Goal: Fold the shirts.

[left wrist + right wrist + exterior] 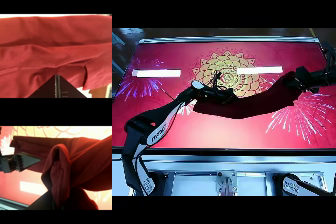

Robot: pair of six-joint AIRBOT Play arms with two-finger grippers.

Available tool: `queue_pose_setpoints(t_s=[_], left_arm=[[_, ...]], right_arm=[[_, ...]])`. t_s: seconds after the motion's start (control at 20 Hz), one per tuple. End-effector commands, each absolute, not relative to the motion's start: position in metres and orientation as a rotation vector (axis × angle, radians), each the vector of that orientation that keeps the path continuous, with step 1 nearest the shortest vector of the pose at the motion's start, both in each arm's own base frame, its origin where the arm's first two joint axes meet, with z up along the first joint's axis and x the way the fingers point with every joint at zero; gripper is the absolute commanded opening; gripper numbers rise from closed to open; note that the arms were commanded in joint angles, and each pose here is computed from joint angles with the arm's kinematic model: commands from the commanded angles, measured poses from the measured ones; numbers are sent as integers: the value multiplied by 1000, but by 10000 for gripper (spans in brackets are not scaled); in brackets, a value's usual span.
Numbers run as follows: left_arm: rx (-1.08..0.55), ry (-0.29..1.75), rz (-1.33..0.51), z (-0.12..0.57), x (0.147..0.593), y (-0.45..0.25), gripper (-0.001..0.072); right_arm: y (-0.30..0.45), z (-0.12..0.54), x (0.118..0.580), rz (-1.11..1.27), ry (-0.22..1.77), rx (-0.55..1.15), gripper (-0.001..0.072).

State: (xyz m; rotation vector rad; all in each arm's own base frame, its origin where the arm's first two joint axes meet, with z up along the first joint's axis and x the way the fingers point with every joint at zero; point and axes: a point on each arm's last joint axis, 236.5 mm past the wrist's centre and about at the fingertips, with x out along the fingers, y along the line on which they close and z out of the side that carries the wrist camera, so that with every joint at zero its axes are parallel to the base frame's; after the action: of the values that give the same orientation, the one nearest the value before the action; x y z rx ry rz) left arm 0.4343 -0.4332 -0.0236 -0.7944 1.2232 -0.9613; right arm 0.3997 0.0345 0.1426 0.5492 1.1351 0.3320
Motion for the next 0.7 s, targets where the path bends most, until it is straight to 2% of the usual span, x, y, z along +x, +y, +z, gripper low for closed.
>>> queue_pose_setpoints(t_s=[0.0, 0.15, 0.3, 0.45, 0.65], left_arm=[[-874, 1264, -1004, -30, 411, -468, 43], [-855, 1327, -1044, -43, 371, -504, 43], [-985, 1366, -1014, -54, 359, -529, 43], [-1174, 1310, -969, -44, 383, -534, 42], [-1160, 1152, -1020, -11, 427, -499, 37]], right_arm=[[36, 145, 397, 336, 1137, 548, 64], [36, 146, 399, 337, 1130, 552, 64], [48, 155, 400, 389, 1112, 594, 64], [59, 165, 401, 437, 1093, 636, 64], [59, 167, 406, 417, 1079, 663, 64]])
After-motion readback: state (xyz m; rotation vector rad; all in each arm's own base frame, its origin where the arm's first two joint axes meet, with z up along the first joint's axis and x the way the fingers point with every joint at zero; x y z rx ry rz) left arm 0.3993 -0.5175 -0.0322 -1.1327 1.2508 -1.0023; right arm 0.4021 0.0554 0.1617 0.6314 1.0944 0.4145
